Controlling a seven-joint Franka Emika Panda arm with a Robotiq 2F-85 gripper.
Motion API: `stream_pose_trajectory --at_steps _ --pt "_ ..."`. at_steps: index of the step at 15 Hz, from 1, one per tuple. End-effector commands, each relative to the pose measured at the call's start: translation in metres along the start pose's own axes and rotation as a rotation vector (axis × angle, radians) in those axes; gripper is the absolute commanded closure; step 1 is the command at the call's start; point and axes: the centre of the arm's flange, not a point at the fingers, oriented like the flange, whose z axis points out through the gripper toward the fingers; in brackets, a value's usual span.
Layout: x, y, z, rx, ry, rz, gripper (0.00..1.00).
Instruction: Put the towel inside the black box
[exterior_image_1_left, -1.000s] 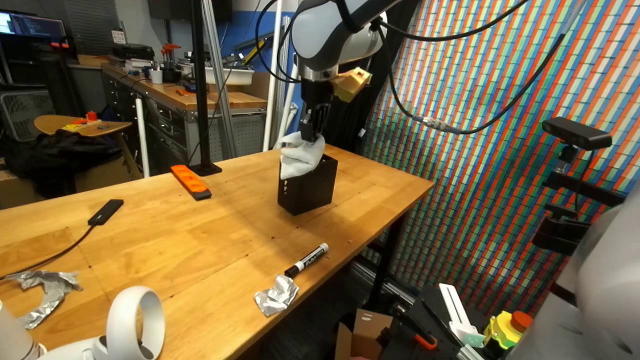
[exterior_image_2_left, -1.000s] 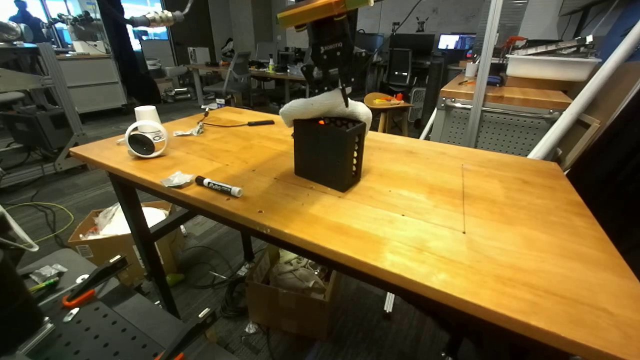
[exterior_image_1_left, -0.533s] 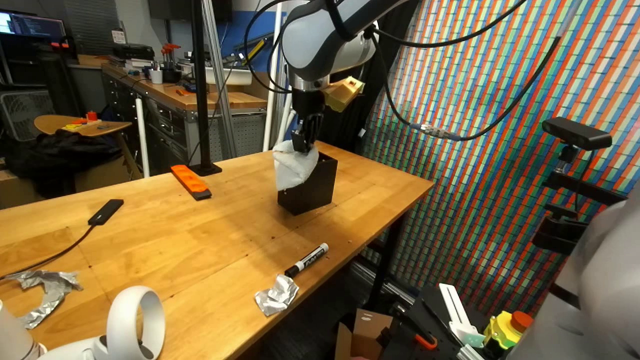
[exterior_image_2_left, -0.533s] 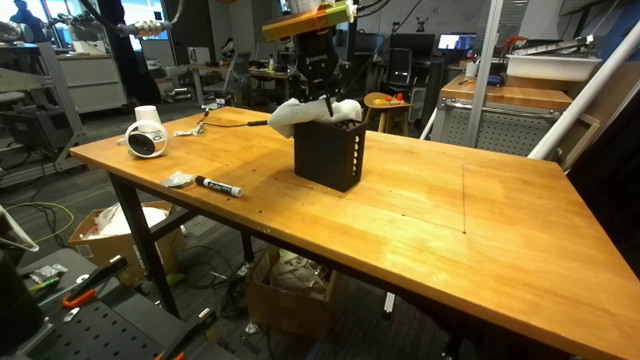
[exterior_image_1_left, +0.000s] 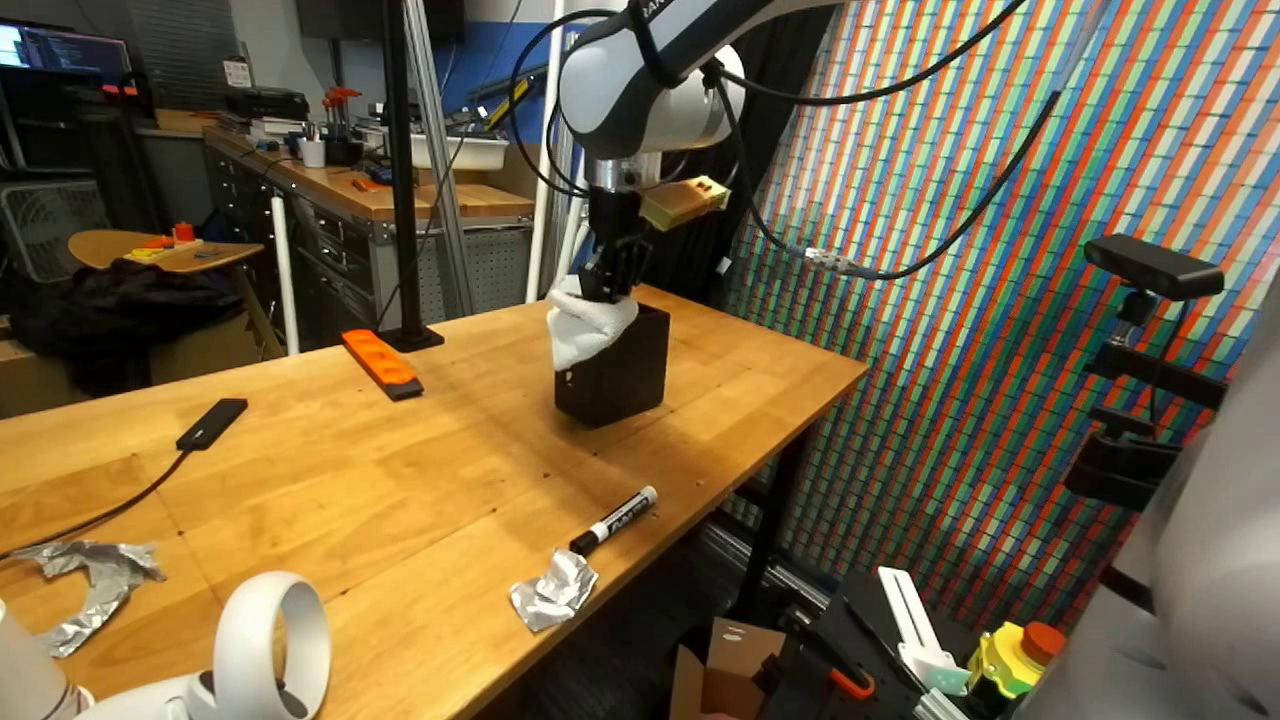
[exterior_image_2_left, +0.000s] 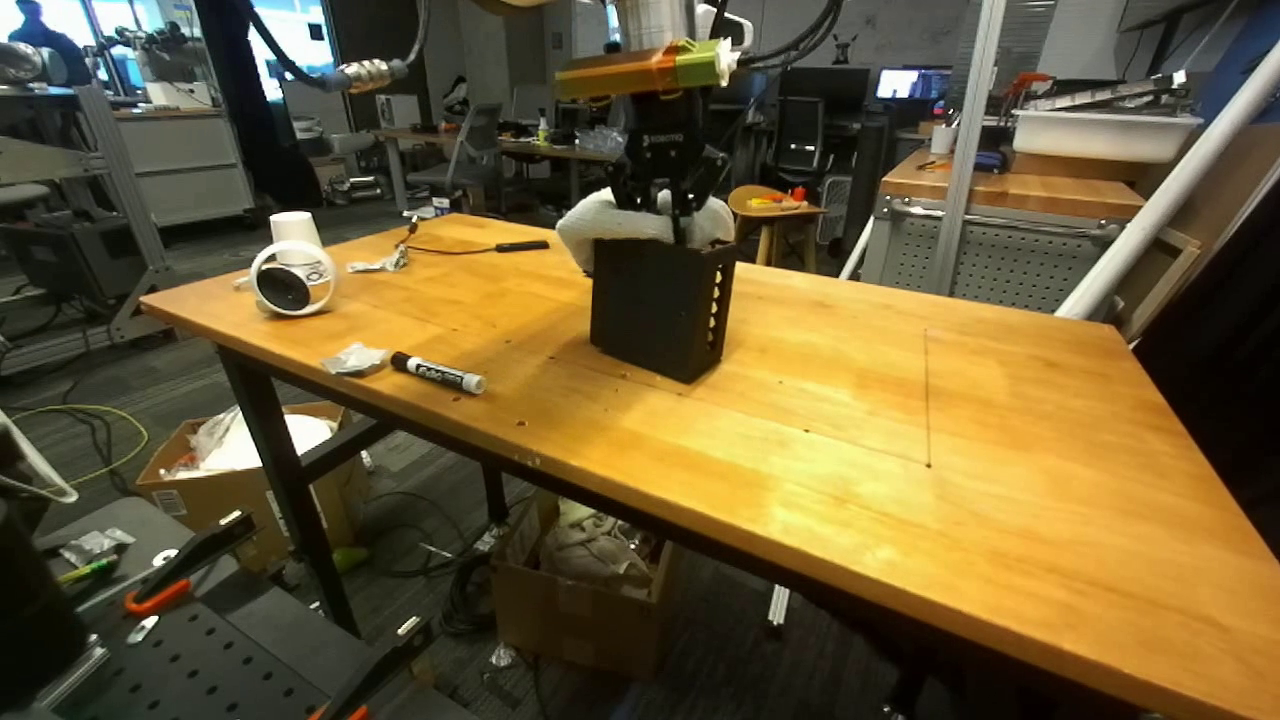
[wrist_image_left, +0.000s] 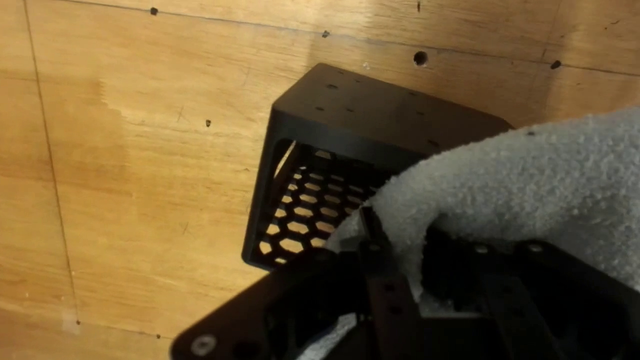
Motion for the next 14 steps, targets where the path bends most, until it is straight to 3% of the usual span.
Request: stream_pose_trajectory --at_steps 1,9,14 --pt "0.017 0.013 0.019 0.069 -0.050 0.070 0.97" --pt "0.017 0.010 0.048 0.119 -0.163 0.082 0.97" --pt "0.020 -0.004 0.079 0.206 -0.134 0.104 0.97"
